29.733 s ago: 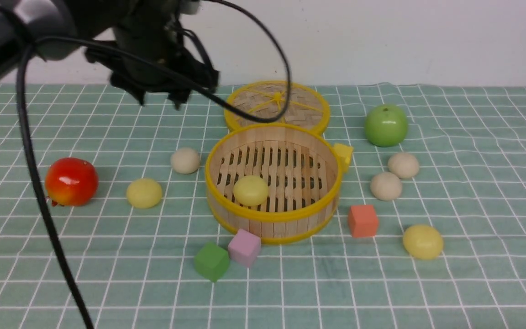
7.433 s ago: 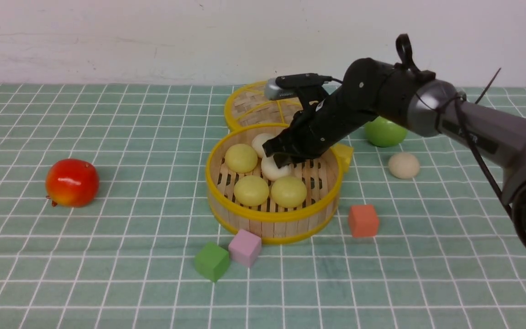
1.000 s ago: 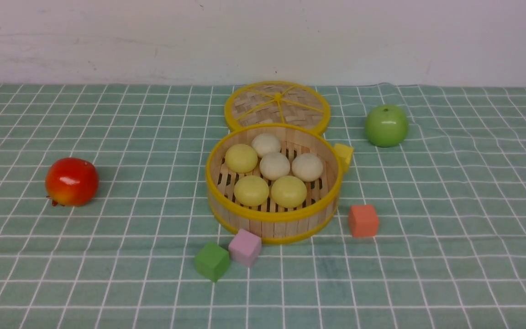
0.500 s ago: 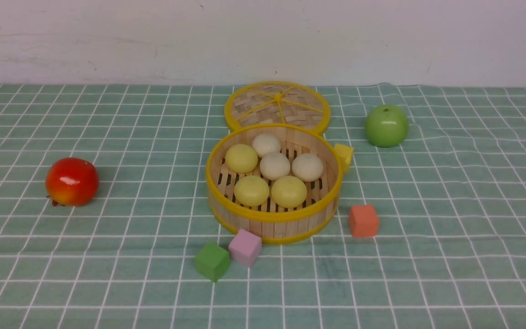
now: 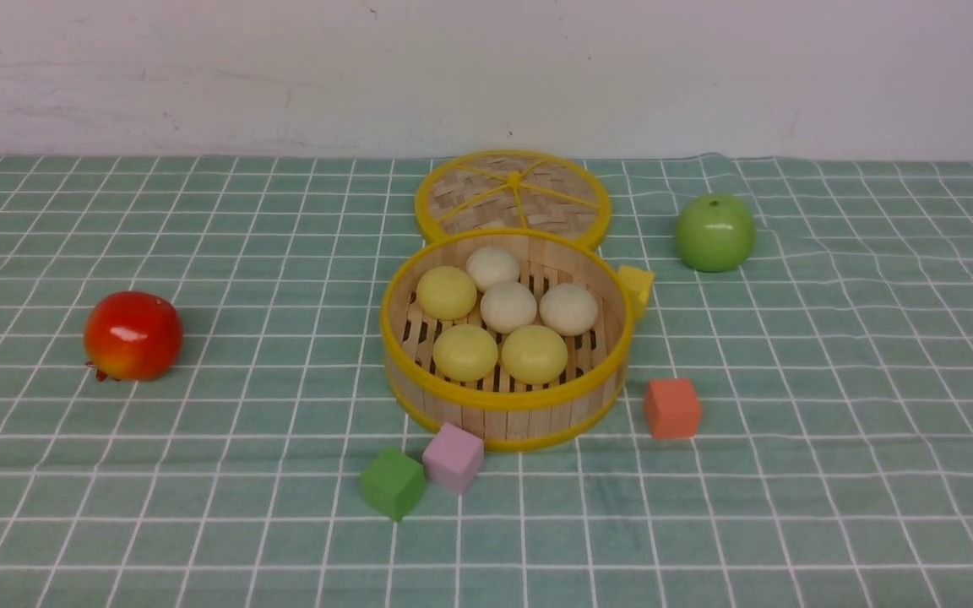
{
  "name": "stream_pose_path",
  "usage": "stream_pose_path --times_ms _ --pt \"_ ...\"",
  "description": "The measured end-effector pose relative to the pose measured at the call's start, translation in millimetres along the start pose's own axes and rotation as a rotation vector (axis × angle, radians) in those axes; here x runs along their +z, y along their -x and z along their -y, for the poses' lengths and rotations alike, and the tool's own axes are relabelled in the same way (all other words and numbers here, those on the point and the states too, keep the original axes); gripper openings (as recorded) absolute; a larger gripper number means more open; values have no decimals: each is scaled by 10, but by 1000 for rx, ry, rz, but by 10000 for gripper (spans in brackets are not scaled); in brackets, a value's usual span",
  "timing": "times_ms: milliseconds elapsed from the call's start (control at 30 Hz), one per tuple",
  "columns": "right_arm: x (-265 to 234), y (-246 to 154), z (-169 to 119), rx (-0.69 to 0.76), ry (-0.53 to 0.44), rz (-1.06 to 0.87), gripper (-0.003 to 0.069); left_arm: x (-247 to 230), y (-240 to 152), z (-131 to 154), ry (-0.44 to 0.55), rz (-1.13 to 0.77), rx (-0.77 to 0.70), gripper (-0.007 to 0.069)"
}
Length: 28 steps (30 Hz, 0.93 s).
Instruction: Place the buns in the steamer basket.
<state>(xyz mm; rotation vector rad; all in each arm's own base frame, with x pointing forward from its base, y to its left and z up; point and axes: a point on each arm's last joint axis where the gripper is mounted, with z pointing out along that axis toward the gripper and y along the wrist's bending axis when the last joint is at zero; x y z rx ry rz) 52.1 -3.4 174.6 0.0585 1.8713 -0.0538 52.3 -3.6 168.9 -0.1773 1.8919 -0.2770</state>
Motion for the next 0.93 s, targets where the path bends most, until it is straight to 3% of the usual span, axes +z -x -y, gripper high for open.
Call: stream_pose_path --times_ms 933 --pt "0 0 0 -2 0 0 103 0 0 0 0 0 0 228"
